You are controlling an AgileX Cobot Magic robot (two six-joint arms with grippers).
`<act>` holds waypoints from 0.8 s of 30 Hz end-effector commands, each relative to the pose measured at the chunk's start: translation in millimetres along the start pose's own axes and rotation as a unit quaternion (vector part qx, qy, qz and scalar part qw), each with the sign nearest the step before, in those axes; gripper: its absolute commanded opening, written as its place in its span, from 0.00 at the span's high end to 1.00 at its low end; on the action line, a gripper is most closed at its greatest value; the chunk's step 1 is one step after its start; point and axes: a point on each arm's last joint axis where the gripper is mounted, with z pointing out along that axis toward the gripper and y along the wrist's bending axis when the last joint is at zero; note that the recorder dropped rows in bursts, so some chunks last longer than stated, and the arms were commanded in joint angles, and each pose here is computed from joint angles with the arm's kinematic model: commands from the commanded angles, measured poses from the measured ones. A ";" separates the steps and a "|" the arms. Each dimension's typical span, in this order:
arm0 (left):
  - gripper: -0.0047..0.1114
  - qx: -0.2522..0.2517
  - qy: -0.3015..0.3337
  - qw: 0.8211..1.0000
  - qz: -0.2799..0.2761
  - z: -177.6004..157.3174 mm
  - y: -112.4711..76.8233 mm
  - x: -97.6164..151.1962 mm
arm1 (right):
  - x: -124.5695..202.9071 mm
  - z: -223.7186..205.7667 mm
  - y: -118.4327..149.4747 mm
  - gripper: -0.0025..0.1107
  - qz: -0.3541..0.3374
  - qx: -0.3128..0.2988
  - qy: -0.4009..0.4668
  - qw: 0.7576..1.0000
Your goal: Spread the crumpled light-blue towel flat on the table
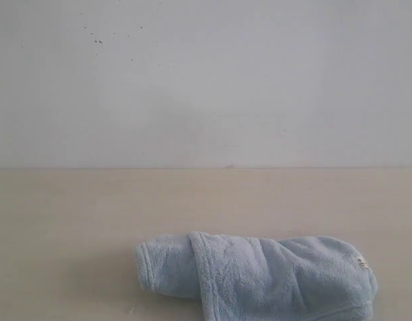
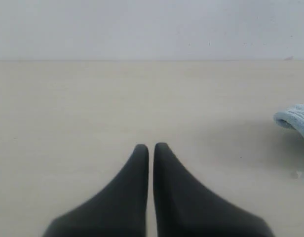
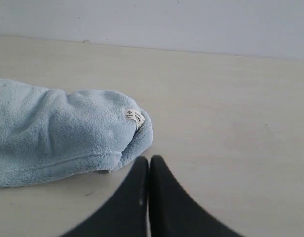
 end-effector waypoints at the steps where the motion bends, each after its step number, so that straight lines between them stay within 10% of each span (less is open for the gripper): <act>1: 0.93 0.004 -0.005 1.000 -0.004 0.0 -0.7 -0.1 | -0.8 -0.5 0.0 0.98 -0.001 0.000 -0.005 1.000; 18: 0.93 0.004 -0.005 1.000 -0.004 0.0 -0.7 -0.1 | -11.2 -1.2 -1.7 0.98 0.011 0.009 -0.062 0.998; 22: 0.93 0.004 -0.005 1.000 -0.004 0.0 -0.7 -0.1 | -17.3 -2.1 -1.6 0.98 0.206 -0.011 -0.096 0.974; 24: 0.93 0.004 -0.005 1.000 -0.004 0.0 -0.7 -0.1 | -24.4 -3.9 -4.3 0.98 0.385 -0.031 -0.134 0.912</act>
